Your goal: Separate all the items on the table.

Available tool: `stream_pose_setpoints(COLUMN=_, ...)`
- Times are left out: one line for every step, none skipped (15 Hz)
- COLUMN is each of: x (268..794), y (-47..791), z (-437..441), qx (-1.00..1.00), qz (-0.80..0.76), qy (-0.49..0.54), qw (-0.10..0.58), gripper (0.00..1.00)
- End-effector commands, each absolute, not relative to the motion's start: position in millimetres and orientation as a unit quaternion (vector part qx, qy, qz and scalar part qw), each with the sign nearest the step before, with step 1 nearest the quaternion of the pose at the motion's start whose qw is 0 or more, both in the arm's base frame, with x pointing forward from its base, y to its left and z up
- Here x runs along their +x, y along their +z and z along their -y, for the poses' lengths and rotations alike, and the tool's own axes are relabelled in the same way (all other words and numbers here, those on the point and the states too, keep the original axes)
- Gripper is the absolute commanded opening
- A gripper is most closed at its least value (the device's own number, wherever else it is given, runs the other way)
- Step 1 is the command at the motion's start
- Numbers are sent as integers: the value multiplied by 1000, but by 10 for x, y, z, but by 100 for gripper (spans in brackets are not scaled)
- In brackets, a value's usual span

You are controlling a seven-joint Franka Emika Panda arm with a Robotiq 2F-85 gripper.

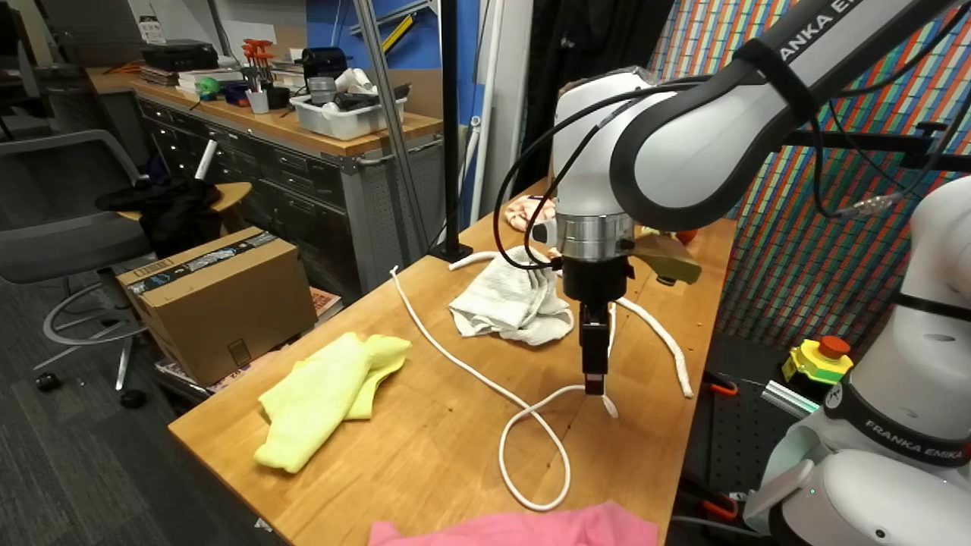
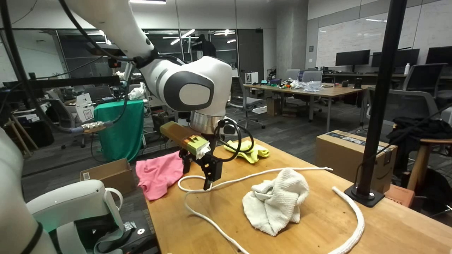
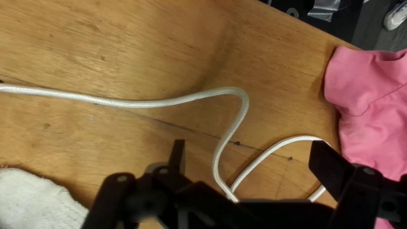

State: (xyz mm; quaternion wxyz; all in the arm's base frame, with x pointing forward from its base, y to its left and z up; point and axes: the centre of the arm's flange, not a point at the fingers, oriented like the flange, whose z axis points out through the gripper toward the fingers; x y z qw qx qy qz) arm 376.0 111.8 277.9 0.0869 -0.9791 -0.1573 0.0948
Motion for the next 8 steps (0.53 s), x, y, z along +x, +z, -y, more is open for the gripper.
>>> stream_pose_setpoints(x=3647, y=2862, z=-1232, qx=-973, qz=179, qy=91, qw=111, gripper=100)
stream_pose_setpoints(x=3635, y=2873, z=-1279, qx=-972, qz=184, qy=91, qw=112, gripper=100)
stream_pose_setpoints(x=3626, y=2877, z=-1341, qx=-971, qz=190, qy=90, qw=114, gripper=100)
stream_pose_setpoints(x=3623, y=2871, z=-1419, qx=-970, qz=194, qy=91, qw=118, gripper=100)
stream_pose_setpoints(x=3607, y=2892, z=-1484, qx=-968, qz=198, qy=93, qw=123, gripper=100)
stream_pose_setpoints(x=3602, y=2895, z=-1572, qx=-967, qz=199, qy=93, qw=128, gripper=100)
stream_pose_setpoints(x=3592, y=2903, z=-1644, qx=-967, qz=199, qy=90, qw=132, gripper=100)
stream_pose_setpoints(x=3582, y=2913, z=-1721, qx=-966, qz=200, qy=92, qw=137, gripper=100)
